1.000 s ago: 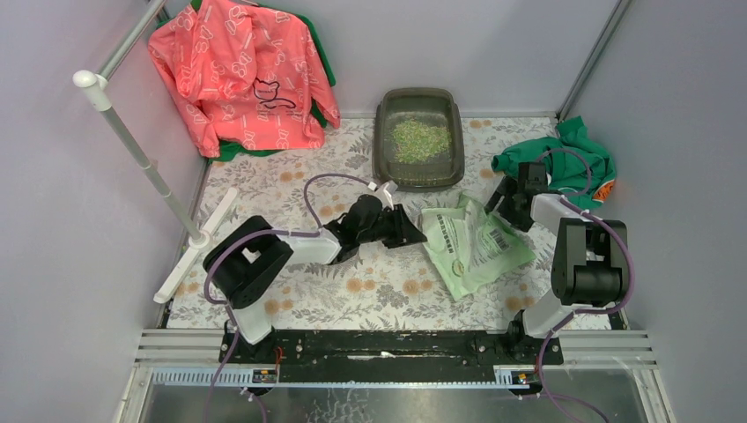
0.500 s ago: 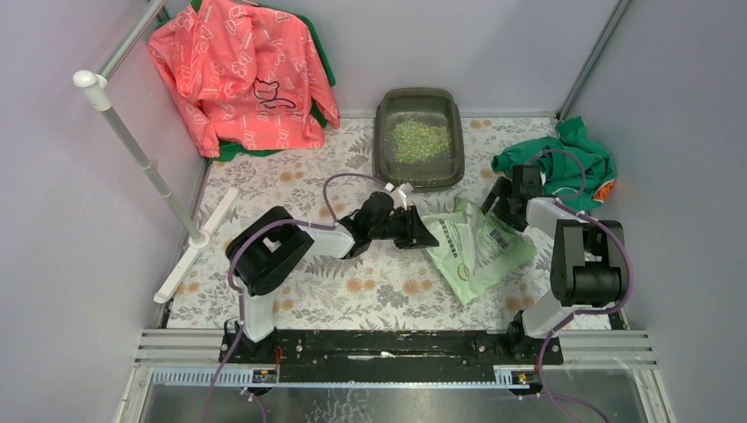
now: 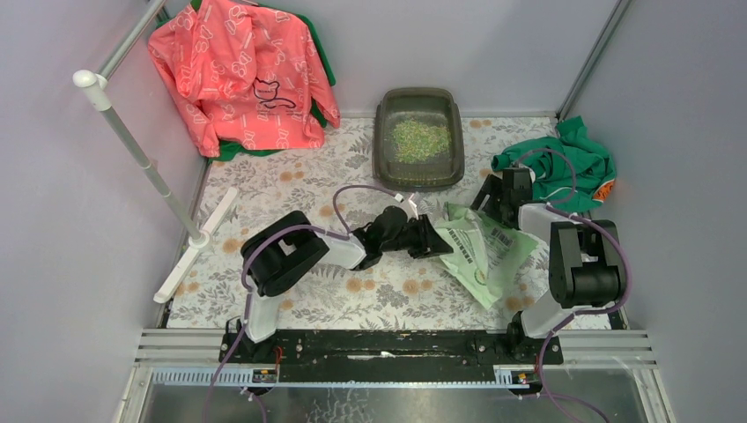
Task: Fill the litter box with clean litter
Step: 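Scoop the cat litter from the cat litter bag.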
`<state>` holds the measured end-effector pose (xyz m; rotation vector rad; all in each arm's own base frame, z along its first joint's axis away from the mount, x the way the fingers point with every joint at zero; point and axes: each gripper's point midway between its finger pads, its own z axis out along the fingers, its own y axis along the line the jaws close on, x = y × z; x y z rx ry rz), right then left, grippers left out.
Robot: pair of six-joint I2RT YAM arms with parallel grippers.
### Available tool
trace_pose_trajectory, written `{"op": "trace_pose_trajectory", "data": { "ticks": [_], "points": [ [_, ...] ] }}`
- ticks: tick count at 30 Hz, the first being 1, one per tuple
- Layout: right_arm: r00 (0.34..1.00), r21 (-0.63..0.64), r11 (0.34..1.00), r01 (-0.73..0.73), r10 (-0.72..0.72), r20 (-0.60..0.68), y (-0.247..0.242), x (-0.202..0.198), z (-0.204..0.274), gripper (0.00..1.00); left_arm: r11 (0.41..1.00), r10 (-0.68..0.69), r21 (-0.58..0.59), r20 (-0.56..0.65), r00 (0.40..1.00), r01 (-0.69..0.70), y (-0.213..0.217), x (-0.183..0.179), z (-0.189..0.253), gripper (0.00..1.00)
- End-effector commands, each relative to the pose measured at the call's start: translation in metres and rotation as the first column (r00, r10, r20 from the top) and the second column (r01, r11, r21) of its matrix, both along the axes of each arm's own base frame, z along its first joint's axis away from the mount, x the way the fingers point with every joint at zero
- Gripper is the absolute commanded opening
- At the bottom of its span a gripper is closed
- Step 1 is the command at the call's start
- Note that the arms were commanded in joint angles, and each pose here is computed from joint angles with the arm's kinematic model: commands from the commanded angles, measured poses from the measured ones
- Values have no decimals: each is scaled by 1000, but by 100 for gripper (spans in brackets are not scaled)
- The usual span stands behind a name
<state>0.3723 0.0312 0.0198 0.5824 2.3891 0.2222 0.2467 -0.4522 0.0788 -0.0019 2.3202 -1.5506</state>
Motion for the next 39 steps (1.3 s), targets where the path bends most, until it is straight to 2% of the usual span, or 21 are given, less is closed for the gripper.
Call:
{"op": "trace_pose_trajectory", "data": {
  "ticks": [1,5,10,15,20,24,29,35,39],
  "points": [
    [980,98,994,-58,75,-185,33,-59,-27,82,985,168,42,-10,986,-168,26,9,-23,0],
    [983,-38,999,2,-9,-185,5,-66,-17,82,968,241,73,20,970,-241,54,11,-22,0],
    [972,-161,982,95,-127,-200,-22,-72,-9,79,967,241,82,7,970,-241,72,12,-27,0],
    [930,-222,959,177,-237,-281,-43,-83,-17,75,969,230,84,11,973,-230,77,12,-27,0],
    [903,-270,926,265,-336,-267,-62,-91,-9,75,967,241,77,14,970,-242,85,17,-25,0],
    [849,-347,887,305,-418,-322,-75,-105,-13,71,967,242,70,21,970,-243,87,23,-19,0],
    [850,-279,917,285,-377,-369,-57,-113,-21,66,969,226,103,16,974,-227,79,26,-21,0],
    [870,-268,931,248,-336,-362,-37,-123,-17,65,949,191,244,67,979,-201,63,27,-24,0],
    [882,-257,936,240,-321,-345,-28,-126,-12,65,936,171,296,90,981,-190,57,26,-21,0]
  ]
}}
